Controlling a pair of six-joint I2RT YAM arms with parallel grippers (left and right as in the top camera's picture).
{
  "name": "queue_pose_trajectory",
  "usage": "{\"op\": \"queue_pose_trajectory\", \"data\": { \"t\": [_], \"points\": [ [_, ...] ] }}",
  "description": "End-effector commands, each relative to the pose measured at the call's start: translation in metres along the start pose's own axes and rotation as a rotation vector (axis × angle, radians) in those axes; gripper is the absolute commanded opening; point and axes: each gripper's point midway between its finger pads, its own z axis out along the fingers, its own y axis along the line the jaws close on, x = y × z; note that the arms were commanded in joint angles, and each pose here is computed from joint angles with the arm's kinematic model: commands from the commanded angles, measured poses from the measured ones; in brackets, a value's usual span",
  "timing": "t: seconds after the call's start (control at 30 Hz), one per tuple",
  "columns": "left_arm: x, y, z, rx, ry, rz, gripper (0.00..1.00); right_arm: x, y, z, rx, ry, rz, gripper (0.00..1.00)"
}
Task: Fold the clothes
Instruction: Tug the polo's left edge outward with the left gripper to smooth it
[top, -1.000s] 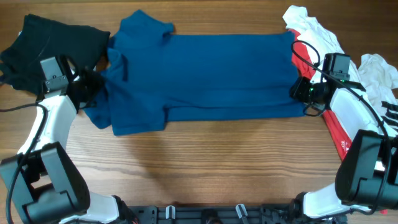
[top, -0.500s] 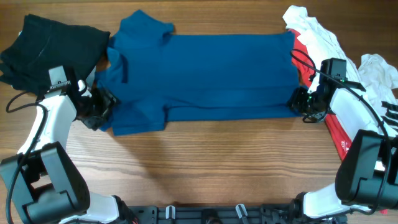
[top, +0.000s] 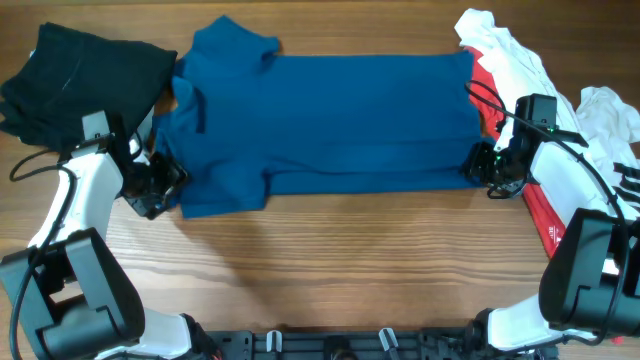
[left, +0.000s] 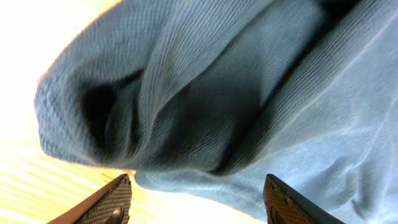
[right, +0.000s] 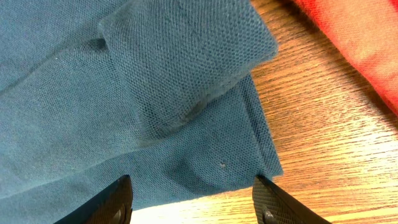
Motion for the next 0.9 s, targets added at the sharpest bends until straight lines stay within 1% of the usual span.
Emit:
{"op": "queue_pose_trajectory", "data": {
  "t": [0.0, 0.13, 0.27, 0.37, 0.57, 0.67, 0.7, 0.73, 0.77, 0.87],
  "points": [
    [0.001, 0.001, 0.002, -0.005, 0.005, 0.018, 0.67, 0.002, 0.001, 0.003, -0.002, 0.014, -0.022, 0.62],
    [-0.006, 0.001, 0.004, -0.029, -0.036, 0.059, 0.65, 0.002, 0.001, 0.003, -0.002, 0.015, -0.022, 0.62],
    [0.002, -0.007, 0.015, -0.025, -0.037, 0.106, 0.65, 0.002, 0.001, 0.003, -0.002, 0.015, -0.022, 0.63],
    [0.015, -0.012, 0.024, -0.032, -0.015, 0.147, 0.60, 0.002, 0.001, 0.003, -0.002, 0.015, -0.022, 0.63],
    [0.022, -0.011, 0.028, -0.065, -0.006, 0.171, 0.54, 0.003, 0.001, 0.003, -0.001, 0.015, -0.021, 0.63],
    [0.021, -0.001, 0.029, -0.115, -0.018, 0.168, 0.55, 0.003, 0.001, 0.003, -0.001, 0.018, -0.022, 0.63],
    [0.021, 0.002, 0.030, -0.127, -0.020, 0.167, 0.56, 0.003, 0.001, 0.003, -0.001, 0.018, -0.022, 0.63],
    [0.021, 0.003, 0.030, -0.134, -0.022, 0.168, 0.60, 0.003, 0.001, 0.003, -0.001, 0.018, -0.022, 0.63],
    [0.021, 0.003, 0.030, -0.132, -0.022, 0.168, 0.63, 0.003, 0.001, 0.003, -0.001, 0.017, -0.021, 0.63],
    [0.012, -0.011, 0.010, -0.102, -0.072, 0.184, 0.65, 0.003, 0.001, 0.003, -0.001, 0.018, -0.021, 0.63]
  ]
}}
